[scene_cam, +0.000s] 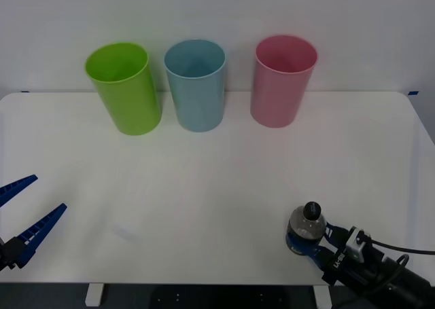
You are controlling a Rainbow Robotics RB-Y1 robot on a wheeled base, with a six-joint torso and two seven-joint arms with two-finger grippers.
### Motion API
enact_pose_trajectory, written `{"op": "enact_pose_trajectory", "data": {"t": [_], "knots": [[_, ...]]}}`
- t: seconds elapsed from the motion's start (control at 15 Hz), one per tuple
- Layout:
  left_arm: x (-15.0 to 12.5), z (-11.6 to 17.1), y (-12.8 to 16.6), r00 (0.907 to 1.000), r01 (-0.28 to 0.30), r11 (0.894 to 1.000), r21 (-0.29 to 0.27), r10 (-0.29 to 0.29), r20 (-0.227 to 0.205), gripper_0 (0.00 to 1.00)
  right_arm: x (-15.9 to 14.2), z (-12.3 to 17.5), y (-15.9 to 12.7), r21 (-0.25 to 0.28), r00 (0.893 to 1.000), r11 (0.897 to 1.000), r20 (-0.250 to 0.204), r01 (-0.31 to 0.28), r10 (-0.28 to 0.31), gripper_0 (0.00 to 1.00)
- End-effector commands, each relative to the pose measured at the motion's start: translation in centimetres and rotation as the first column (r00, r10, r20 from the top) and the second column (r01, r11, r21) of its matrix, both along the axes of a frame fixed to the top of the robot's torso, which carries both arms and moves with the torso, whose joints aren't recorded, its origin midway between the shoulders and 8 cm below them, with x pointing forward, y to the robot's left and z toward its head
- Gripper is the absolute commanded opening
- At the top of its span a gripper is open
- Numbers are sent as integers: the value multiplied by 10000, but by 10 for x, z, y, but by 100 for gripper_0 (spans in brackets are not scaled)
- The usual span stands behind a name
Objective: Grasp the object on the table and drop it into the matching bin: aluminum can to the light blue bin, PET bottle to the pink bin.
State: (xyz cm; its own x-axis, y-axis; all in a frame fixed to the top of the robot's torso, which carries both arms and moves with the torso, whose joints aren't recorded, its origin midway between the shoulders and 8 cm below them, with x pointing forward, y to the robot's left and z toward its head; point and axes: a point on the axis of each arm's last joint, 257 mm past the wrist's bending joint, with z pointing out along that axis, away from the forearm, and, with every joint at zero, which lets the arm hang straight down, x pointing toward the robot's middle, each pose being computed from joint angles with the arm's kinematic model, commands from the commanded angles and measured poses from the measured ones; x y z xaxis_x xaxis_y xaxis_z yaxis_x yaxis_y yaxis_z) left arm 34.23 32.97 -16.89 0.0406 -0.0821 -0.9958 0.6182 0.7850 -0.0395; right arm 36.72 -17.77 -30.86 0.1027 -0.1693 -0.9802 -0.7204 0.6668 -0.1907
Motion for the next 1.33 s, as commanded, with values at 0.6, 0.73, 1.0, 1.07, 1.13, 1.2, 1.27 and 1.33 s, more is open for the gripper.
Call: {"op": "enact_pose_trajectory", "data": {"t": [0.6,0.73,1.0,1.07,1.13,1.2,1.27,1.33], "knots": [[0,0,0,10000,0,10000,0,0,0,100,35,69,-1,1584,9963,9837,-260,848,-817,0],[0,0,0,10000,0,10000,0,0,0,100,39,85,-2,1987,9961,9762,-327,873,-824,0],[0,0,0,10000,0,10000,0,0,0,100,45,122,-6,2810,9953,9550,-452,945,-851,0],[0,0,0,10000,0,10000,0,0,0,100,48,132,-7,3003,9946,9484,-490,1021,-916,0],[0,0,0,10000,0,10000,0,0,0,100,50,140,-9,3123,9939,9438,-513,1086,-974,0],[0,0,0,10000,0,10000,0,0,0,100,53,154,-11,3339,9929,9351,-532,1183,-1066,0],[0,0,0,10000,0,10000,0,0,0,100,55,164,-12,3490,9920,9286,-556,1260,-1137,0],[0,0,0,10000,0,10000,0,0,0,100,57,176,-14,3636,9909,9218,-549,1345,-1229,0]]}}
